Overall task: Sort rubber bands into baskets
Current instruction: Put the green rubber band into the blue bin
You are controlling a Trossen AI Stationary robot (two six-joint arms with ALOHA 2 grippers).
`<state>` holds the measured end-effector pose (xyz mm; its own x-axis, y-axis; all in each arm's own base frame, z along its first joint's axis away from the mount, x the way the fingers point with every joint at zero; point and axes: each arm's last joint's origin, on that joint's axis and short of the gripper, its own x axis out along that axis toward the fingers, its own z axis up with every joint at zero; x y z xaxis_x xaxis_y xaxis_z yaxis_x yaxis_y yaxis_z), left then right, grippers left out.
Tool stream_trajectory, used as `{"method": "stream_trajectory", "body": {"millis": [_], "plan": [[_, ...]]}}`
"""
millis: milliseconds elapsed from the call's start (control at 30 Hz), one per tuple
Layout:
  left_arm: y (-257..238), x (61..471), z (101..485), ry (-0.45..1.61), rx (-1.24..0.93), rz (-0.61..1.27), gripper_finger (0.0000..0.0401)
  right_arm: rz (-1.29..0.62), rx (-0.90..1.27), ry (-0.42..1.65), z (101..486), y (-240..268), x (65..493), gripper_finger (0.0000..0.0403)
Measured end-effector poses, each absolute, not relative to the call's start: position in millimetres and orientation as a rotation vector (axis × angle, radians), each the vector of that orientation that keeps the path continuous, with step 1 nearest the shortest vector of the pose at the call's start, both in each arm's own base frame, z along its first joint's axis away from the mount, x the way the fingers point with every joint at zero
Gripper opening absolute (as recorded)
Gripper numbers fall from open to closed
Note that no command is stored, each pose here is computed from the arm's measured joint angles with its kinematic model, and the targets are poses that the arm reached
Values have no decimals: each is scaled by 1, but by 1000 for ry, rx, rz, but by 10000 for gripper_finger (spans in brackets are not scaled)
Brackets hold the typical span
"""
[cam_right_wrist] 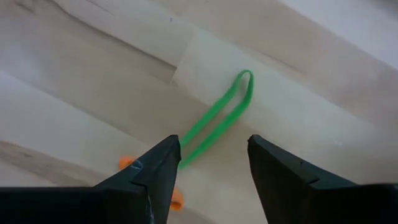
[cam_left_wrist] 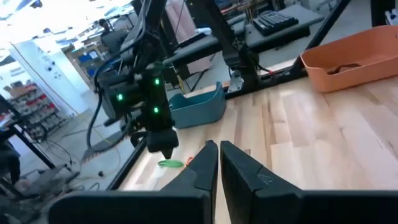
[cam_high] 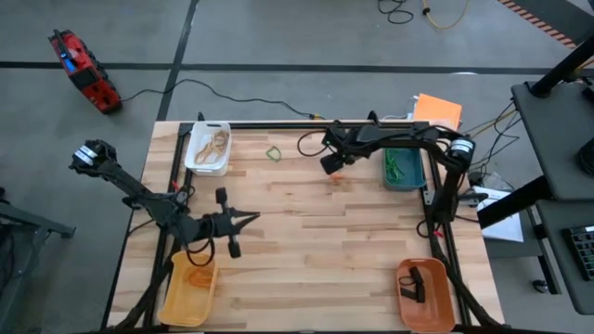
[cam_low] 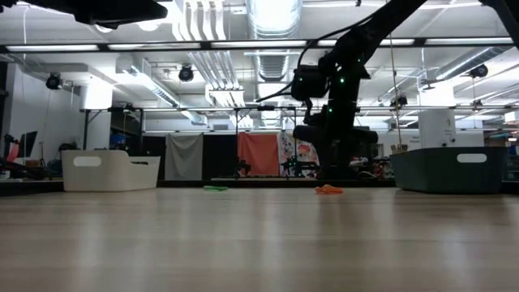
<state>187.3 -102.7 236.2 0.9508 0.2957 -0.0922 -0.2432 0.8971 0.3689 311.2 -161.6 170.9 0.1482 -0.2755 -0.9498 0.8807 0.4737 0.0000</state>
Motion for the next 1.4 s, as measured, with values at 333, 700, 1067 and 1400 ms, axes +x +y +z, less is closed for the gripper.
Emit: {"method": "stream_trajectory", "body": {"millis": [333,700,1067,1400], "plan": [[-102,188,235,156,385,284,2,-925,674,1156,147,-165,319,179],[-99,190,235,166,411,300,2,-922,666,1180,137,-166,321,108],[-95,191,235,169,406,317,2,-890,627,1195,139,-165,320,10],[-95,192,235,169,391,320,2,-875,585,1144,209,-150,296,9]]}}
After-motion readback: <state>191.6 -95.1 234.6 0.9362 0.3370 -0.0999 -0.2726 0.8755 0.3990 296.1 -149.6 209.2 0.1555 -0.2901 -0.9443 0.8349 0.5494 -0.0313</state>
